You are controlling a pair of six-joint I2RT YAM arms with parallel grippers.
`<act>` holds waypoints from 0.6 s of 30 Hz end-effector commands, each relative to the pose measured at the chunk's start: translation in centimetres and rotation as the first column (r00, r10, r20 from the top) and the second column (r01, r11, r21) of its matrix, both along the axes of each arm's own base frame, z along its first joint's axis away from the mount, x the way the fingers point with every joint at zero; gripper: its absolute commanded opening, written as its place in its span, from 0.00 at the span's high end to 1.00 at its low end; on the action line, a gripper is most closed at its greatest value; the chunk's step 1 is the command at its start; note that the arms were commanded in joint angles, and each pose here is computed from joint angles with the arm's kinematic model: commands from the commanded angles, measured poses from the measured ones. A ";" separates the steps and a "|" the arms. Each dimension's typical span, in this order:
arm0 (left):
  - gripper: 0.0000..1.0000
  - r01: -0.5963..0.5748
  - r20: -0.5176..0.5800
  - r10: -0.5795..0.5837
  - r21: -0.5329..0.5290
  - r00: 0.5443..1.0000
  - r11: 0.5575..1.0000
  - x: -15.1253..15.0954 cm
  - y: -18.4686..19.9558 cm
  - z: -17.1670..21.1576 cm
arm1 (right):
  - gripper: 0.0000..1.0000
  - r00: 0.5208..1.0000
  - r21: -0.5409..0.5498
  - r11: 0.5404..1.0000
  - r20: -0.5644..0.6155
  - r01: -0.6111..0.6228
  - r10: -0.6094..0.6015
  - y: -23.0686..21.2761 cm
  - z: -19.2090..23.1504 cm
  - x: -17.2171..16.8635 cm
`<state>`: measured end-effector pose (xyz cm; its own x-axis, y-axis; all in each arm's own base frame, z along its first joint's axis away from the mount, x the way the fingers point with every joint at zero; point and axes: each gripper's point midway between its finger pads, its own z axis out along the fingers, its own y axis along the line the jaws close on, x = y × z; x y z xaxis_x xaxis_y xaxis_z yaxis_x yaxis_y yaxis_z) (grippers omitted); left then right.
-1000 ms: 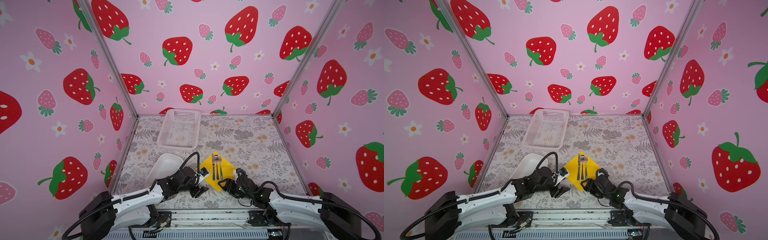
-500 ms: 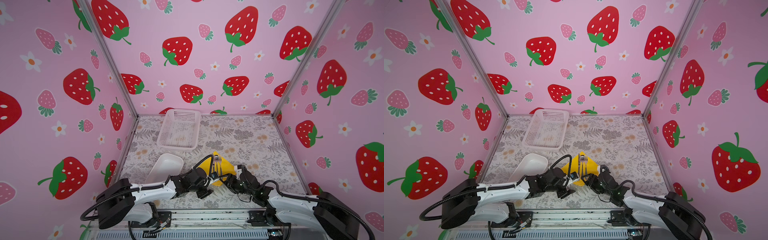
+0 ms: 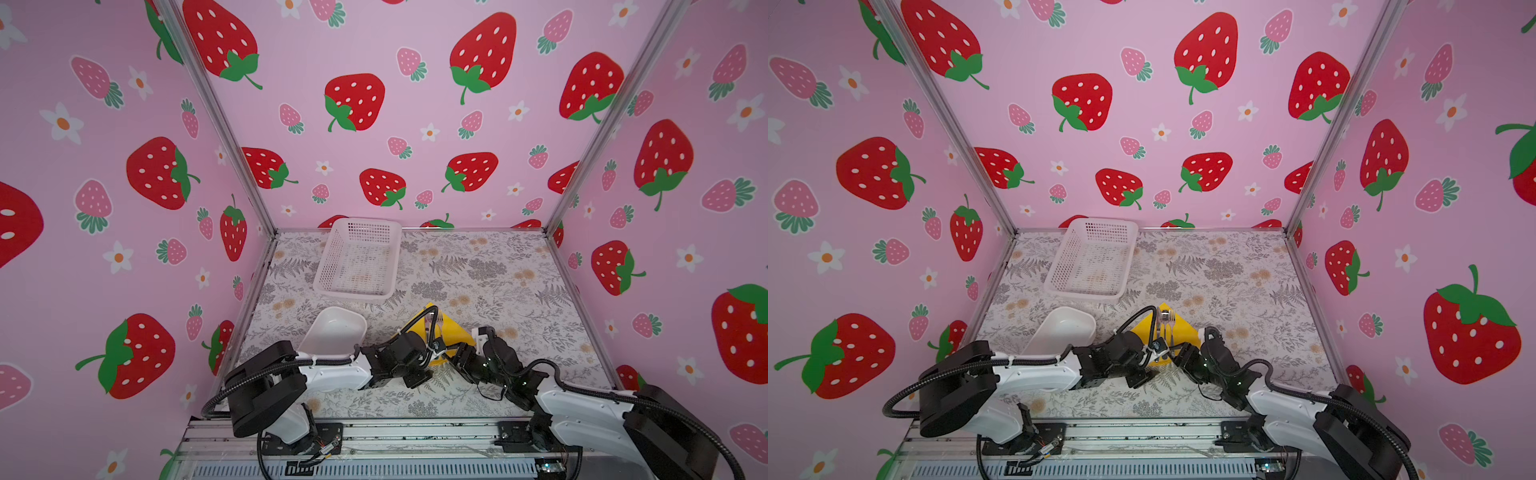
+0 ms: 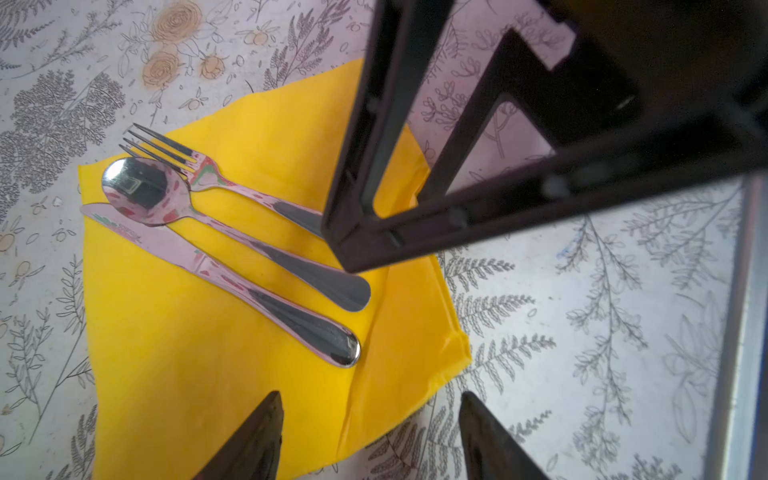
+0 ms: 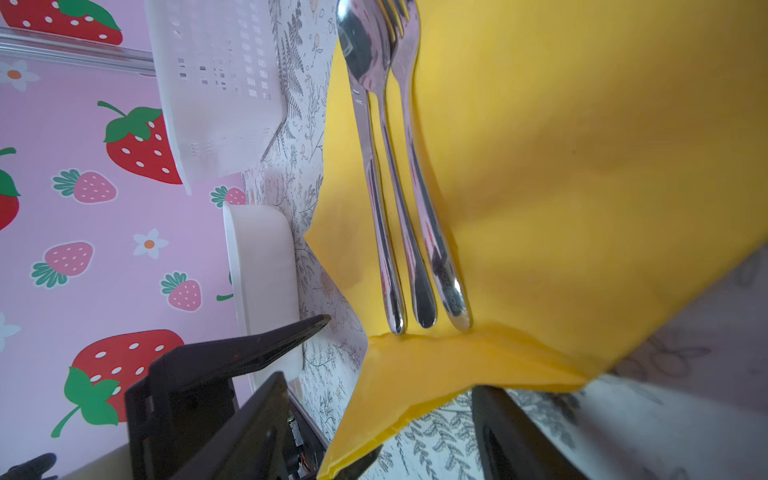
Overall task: Place the utensils on the paper napkin and roll it up
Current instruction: 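Grasp the napkin corner nearest the robot with both grippers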
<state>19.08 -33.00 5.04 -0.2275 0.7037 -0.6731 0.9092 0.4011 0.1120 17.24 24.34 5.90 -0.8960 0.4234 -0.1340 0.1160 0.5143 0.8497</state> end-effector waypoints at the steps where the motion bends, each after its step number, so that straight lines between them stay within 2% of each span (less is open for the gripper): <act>1: 0.36 -0.018 0.051 0.021 -0.074 0.998 0.997 1.4 -1.8 2.2 | 0.29 1.000 0.012 1.000 0.003 0.014 -0.014 -0.4 0.1 0.2; 4: 0.43 -0.023 0.039 0.026 -0.081 0.999 0.996 1.7 -2.2 2.2 | 0.29 1.000 0.011 0.999 -0.001 0.030 -0.030 -0.9 -0.1 0.3; 11: 0.54 -0.075 -0.013 0.075 -0.096 0.997 0.992 2.8 -2.4 1.8 | 0.28 0.999 -0.049 0.998 0.005 0.042 -0.042 -1.9 -0.5 0.3; 16: 0.70 -0.113 -0.046 0.109 -0.089 0.993 0.990 3.7 -2.1 1.4 | 0.28 0.999 -0.105 0.994 0.020 0.035 -0.033 -2.4 -0.6 0.4; 18: 0.70 -0.125 -0.061 0.119 -0.098 0.991 0.987 4.0 -2.1 1.4 | 0.28 0.999 -0.118 0.993 0.033 0.019 -0.015 -2.3 -0.4 0.4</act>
<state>22.25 -34.05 5.24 -0.3376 0.6289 -0.7003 0.8599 0.5086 0.0422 17.15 22.29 5.09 -0.8881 0.4249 -0.1750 0.1175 0.5781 0.8075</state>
